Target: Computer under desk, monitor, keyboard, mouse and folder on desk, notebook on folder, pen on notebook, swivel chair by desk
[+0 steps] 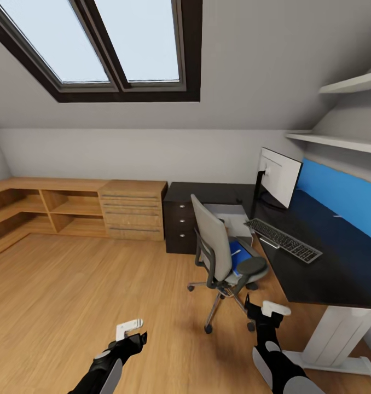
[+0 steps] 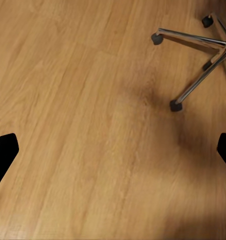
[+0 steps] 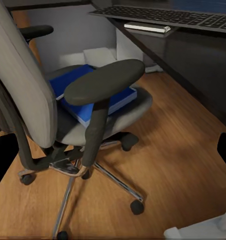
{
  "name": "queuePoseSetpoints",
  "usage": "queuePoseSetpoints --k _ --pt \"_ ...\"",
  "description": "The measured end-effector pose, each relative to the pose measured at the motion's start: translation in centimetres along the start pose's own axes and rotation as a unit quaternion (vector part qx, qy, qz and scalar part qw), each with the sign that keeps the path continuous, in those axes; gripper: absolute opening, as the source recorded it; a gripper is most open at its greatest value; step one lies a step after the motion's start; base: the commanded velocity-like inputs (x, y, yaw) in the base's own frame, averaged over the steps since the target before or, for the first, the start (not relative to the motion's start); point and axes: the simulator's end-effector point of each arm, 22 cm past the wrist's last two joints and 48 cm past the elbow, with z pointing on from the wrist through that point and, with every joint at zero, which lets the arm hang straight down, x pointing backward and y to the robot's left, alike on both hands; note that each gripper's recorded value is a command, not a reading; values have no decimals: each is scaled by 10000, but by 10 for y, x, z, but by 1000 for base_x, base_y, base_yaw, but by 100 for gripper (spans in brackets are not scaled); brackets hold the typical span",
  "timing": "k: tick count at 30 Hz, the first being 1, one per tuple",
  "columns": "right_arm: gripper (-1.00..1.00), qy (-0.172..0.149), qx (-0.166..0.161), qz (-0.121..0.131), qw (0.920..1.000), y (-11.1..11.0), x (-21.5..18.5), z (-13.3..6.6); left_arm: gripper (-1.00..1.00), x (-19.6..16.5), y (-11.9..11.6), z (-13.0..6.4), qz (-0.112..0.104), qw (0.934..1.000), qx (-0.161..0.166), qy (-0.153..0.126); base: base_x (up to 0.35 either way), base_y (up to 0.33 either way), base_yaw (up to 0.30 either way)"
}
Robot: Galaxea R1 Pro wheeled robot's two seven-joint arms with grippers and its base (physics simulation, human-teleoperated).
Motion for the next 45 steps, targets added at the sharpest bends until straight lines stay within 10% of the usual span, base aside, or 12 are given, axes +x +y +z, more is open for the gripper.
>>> queuePoseSetpoints --k 21,45 --pt "100 -8 -64 -121 9999 -3 34 7 100 48 29 28 -85 9977 -258 -622 0 0 0" --pt "100 -65 161 -209 9996 -36 60 27 100 104 41 56 -12 9987 -298 -410 0 0 0"
